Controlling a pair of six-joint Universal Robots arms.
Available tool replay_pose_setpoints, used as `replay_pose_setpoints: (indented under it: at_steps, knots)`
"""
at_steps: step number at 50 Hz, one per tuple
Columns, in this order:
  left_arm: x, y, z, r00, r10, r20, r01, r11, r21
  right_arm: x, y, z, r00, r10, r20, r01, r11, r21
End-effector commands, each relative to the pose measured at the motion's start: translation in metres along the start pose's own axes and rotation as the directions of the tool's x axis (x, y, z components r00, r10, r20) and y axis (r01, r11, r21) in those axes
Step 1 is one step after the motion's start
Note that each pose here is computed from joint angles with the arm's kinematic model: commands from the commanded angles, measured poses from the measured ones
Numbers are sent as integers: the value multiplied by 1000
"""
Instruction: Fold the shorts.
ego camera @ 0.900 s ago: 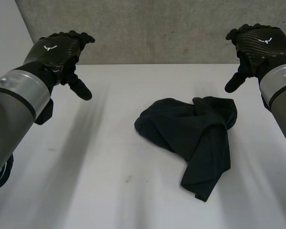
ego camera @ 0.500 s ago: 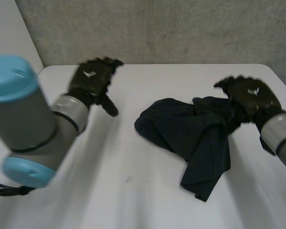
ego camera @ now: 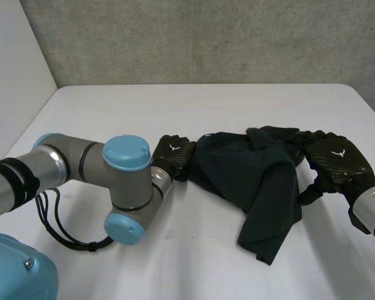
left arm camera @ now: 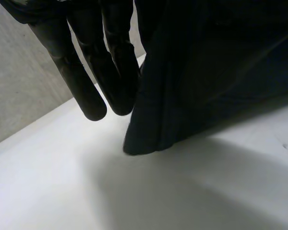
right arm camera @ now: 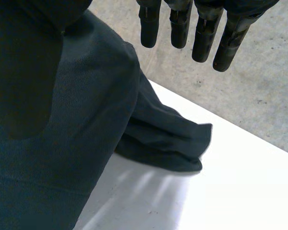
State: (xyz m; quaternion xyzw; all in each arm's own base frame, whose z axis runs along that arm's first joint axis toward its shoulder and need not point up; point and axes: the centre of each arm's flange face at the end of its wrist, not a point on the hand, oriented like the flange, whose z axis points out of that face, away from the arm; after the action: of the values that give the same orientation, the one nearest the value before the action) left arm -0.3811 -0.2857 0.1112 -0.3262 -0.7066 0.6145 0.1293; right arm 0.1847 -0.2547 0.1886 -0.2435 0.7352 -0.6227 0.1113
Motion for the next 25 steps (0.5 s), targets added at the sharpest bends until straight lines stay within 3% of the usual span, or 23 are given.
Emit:
replay_pose_setpoints:
  at_steps: [1, 4, 5, 14, 16, 20, 25]
  knots:
    - [-38, -39, -9, 987, -36, 159, 22, 996, 91, 0, 0, 0, 1000, -2, -2, 2, 1000, 3]
    - [-80, -61, -17, 952, -67, 299, 24, 989, 147, -1, 0, 0, 1000, -1, 2, 1, 1000, 2]
    - [-104, -77, -24, 924, -87, 373, 15, 981, 192, -1, 0, 0, 1000, -2, 1, 2, 1000, 3]
    - [-177, -162, -69, 839, -160, 521, -85, 906, 414, -3, 2, -1, 1000, -1, 9, 1, 1000, -4]
    - [-179, -170, -73, 842, -159, 515, -94, 897, 432, -4, 2, -1, 1000, -1, 9, 1, 1000, -5]
    - [-162, -172, -70, 891, -127, 436, -91, 891, 444, -4, 4, -1, 1000, 1, 10, -1, 1000, -10]
    - [-102, -145, -56, 964, -65, 256, -44, 916, 398, -5, 5, -2, 1000, 2, 11, -2, 1000, -14]
